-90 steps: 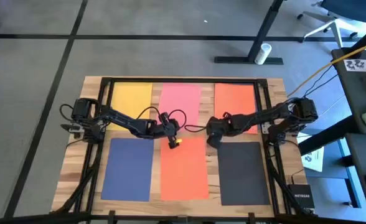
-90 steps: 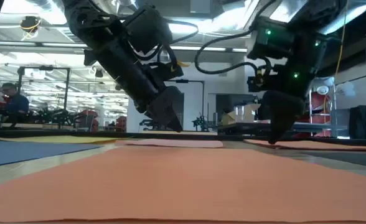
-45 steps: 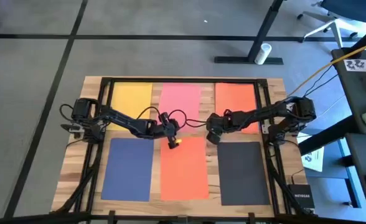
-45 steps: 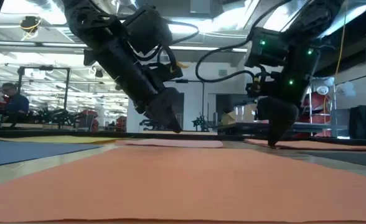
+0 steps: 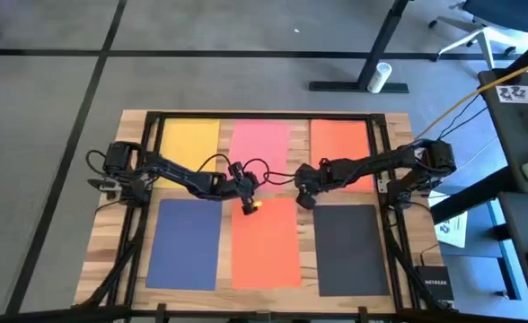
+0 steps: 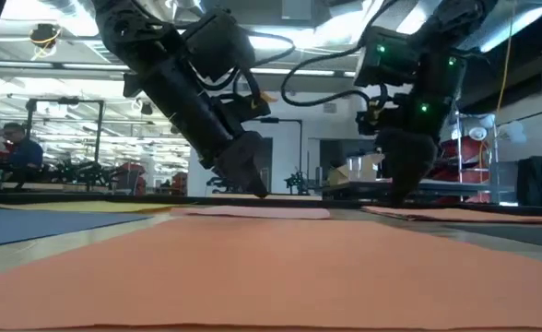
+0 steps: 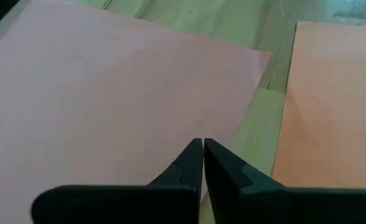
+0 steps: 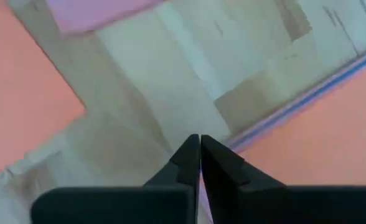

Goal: Organize paper
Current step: Stack the orange paper on top of the orange paper

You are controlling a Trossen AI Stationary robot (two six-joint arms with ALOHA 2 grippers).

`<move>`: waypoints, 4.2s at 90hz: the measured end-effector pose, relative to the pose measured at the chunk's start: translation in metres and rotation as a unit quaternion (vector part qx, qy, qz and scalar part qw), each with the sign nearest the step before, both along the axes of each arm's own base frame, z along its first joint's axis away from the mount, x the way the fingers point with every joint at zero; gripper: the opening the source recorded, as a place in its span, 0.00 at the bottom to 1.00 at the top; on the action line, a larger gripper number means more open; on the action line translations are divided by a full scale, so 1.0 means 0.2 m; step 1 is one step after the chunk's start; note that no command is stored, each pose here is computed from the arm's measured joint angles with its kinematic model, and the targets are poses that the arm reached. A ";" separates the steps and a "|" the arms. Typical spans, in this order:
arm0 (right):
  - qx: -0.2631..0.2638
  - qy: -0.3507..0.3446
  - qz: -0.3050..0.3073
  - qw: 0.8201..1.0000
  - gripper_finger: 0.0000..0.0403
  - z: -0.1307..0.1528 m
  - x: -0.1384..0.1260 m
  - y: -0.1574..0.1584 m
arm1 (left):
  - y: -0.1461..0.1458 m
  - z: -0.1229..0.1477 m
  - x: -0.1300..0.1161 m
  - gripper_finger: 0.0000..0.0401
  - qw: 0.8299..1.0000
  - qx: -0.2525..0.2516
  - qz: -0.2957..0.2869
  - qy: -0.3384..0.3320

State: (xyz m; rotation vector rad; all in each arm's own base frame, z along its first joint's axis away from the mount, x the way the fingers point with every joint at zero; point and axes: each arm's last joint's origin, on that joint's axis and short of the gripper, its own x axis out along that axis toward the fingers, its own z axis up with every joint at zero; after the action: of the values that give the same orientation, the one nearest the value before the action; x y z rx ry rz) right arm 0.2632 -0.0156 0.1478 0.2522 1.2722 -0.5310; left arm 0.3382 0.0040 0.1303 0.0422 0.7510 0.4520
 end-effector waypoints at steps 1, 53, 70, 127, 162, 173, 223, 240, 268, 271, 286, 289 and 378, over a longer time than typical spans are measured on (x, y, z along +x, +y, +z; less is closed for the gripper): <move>0.000 0.004 0.001 1.000 0.01 0.00 0.00 0.00 | 0.00 0.00 0.00 0.00 1.000 0.000 0.000 0.000; -0.041 0.043 0.027 0.998 0.32 -0.09 -0.09 0.05 | 0.00 0.00 0.00 0.00 1.000 -0.001 0.001 0.000; -0.040 0.042 0.027 0.998 0.28 -0.09 -0.09 0.05 | 0.00 0.00 0.00 0.00 1.000 -0.001 0.001 0.000; -0.018 0.026 0.032 0.999 0.00 -0.04 -0.04 0.06 | 0.00 0.00 0.00 0.00 1.000 0.001 -0.001 0.002; 0.046 -0.020 0.064 0.997 0.00 0.12 0.08 0.12 | 0.00 0.00 0.00 0.00 1.000 0.001 -0.001 0.003; 0.091 -0.046 0.077 0.992 0.00 0.18 0.12 0.19 | 0.00 0.00 0.00 0.00 1.000 0.001 -0.001 0.001; 0.201 -0.193 0.126 0.952 0.00 0.41 0.23 0.60 | 0.00 0.11 -0.02 0.00 0.996 -0.007 0.004 -0.093; 0.237 -0.242 0.130 0.932 0.00 0.46 0.24 0.72 | 0.03 0.15 -0.11 0.00 0.990 -0.011 0.011 -0.143; 0.275 -0.311 0.132 0.900 0.00 0.44 0.31 0.84 | 0.07 0.19 -0.21 0.00 0.987 -0.012 0.023 -0.162; 0.278 -0.309 0.133 0.900 0.00 0.43 0.32 0.84 | 0.07 0.18 -0.22 0.00 0.987 -0.012 0.024 -0.157; 0.292 -0.304 0.156 0.893 0.00 0.37 0.41 0.89 | 0.08 0.18 -0.22 0.00 0.988 -0.011 0.028 -0.155; 0.293 -0.300 0.164 0.893 0.00 0.36 0.43 0.90 | 0.08 0.18 -0.22 0.00 0.988 -0.011 0.028 -0.154; 0.192 -0.090 0.170 0.962 0.00 0.23 0.48 0.80 | 0.09 0.13 -0.25 0.00 0.996 -0.020 0.011 -0.087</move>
State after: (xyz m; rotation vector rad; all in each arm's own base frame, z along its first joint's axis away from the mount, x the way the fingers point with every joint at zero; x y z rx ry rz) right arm 0.3590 0.1447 0.1931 0.3881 1.2009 0.0373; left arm 0.2886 0.0229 0.1569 -0.0428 0.5887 0.4551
